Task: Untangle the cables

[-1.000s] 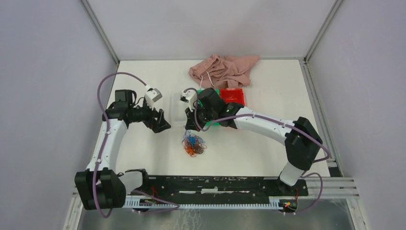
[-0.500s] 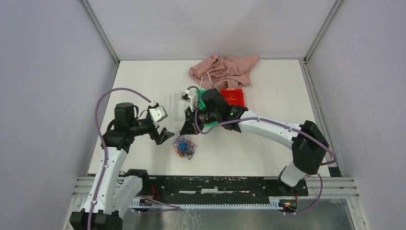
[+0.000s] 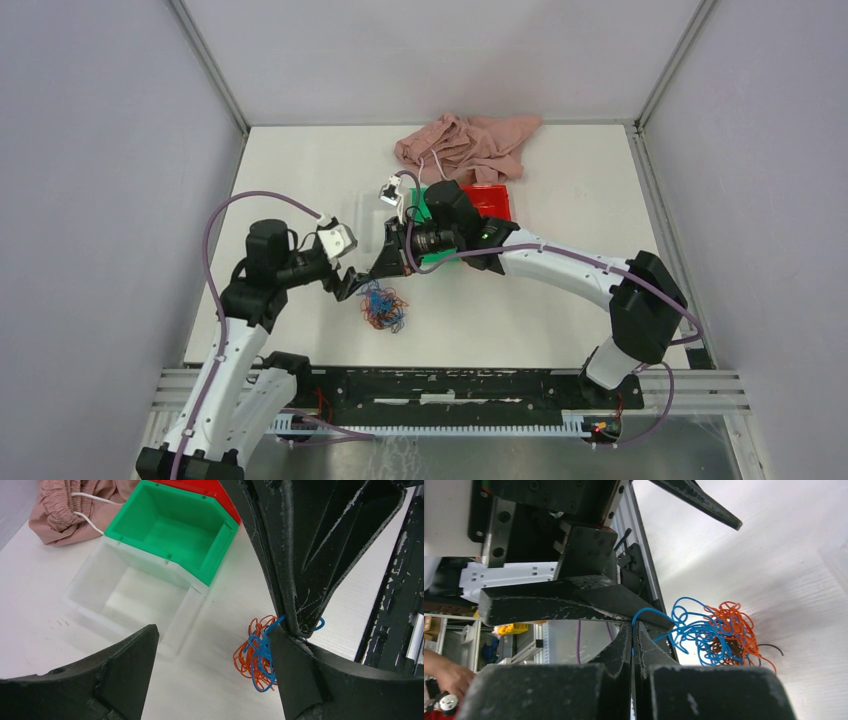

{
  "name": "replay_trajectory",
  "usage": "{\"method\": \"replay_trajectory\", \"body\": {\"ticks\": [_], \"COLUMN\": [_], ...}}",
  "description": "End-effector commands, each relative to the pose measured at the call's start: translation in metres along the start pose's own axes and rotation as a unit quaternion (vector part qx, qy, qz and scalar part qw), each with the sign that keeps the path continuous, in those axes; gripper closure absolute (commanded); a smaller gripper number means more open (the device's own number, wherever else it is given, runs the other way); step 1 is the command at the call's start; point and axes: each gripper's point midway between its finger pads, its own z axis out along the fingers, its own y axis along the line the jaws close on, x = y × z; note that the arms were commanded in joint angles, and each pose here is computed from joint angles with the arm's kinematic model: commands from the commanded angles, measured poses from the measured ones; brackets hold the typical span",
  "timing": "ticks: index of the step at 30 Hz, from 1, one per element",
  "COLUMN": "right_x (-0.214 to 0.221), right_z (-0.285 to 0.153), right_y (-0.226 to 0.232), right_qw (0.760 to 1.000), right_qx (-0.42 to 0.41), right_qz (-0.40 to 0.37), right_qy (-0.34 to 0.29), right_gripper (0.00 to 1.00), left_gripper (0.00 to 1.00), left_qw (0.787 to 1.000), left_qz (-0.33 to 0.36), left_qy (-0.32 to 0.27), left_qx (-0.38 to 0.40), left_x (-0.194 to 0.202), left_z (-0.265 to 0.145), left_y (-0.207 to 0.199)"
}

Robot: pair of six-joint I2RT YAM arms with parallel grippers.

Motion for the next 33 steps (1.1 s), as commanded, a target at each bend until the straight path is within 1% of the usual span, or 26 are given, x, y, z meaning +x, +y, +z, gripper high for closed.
{"method": "replay_trajectory", "body": {"ticks": [1, 4, 6, 10, 13, 16, 18, 21, 25, 27, 28, 29, 31, 33], "right_x": [-0.032, -0.035, -0.038, -0.046, -0.051, -0.051, -0.05, -0.048, -0.045, -0.044, -0.043, -0.044, -0.046, -0.052], "right_z": [-0.007, -0.01, -0.013, -0.017, -0.018, -0.019, -0.02, -0.021, -0.022, -0.021, -0.021, -0.022, -0.025, -0.036], "right_y": [0.055, 0.065, 0.072, 0.088, 0.093, 0.096, 0.099, 0.098, 0.096, 0.094, 0.093, 0.092, 0.09, 0.086], "right_qw": [0.995, 0.993, 0.991, 0.986, 0.984, 0.984, 0.983, 0.983, 0.984, 0.984, 0.985, 0.985, 0.985, 0.985], "right_qx": [-0.09, -0.108, -0.121, -0.154, -0.162, -0.168, -0.173, -0.173, -0.17, -0.167, -0.165, -0.164, -0.158, -0.152], "right_qz": [-0.027, -0.023, -0.02, -0.017, -0.016, -0.015, -0.011, -0.006, -0.002, 0.001, 0.003, 0.004, 0.008, 0.006], "right_qy": [-0.035, -0.042, -0.049, -0.059, -0.064, -0.064, -0.06, -0.059, -0.06, -0.059, -0.06, -0.06, -0.062, -0.075], "right_gripper": [1.0, 1.0, 1.0, 1.0, 1.0, 1.0, 1.0, 1.0, 0.99, 0.99, 0.98, 0.93, 0.77, 0.71], "left_gripper": [0.15, 0.21, 0.23, 0.24, 0.23, 0.26, 0.33, 0.48, 0.83, 0.95, 0.97, 0.97, 0.97, 0.97], "left_qw": [0.999, 0.999, 0.999, 0.996, 0.991, 0.989, 0.988, 0.984, 0.977, 0.973, 0.971, 0.969, 0.966, 0.967], "left_qz": [0.008, -0.003, -0.016, -0.065, -0.108, -0.124, -0.132, -0.153, -0.183, -0.201, -0.207, -0.213, -0.221, -0.218], "left_qy": [-0.033, -0.035, -0.041, -0.061, -0.065, -0.069, -0.073, -0.082, -0.096, -0.102, -0.103, -0.104, -0.105, -0.107], "left_qx": [-0.015, -0.009, 0.0, 0.02, 0.04, 0.044, 0.036, 0.036, 0.046, 0.054, 0.061, 0.07, 0.082, 0.083], "left_x": [-0.019, -0.018, -0.019, -0.03, -0.035, -0.037, -0.038, -0.045, -0.056, -0.062, -0.065, -0.067, -0.07, -0.075], "left_z": [0.003, 0.003, 0.003, 0.004, 0.007, 0.009, 0.01, 0.011, 0.011, 0.01, 0.009, 0.008, 0.007, 0.006], "left_y": [0.009, 0.005, -0.001, -0.012, -0.022, -0.025, -0.022, -0.02, -0.021, -0.023, -0.025, -0.028, -0.031, -0.031]}}
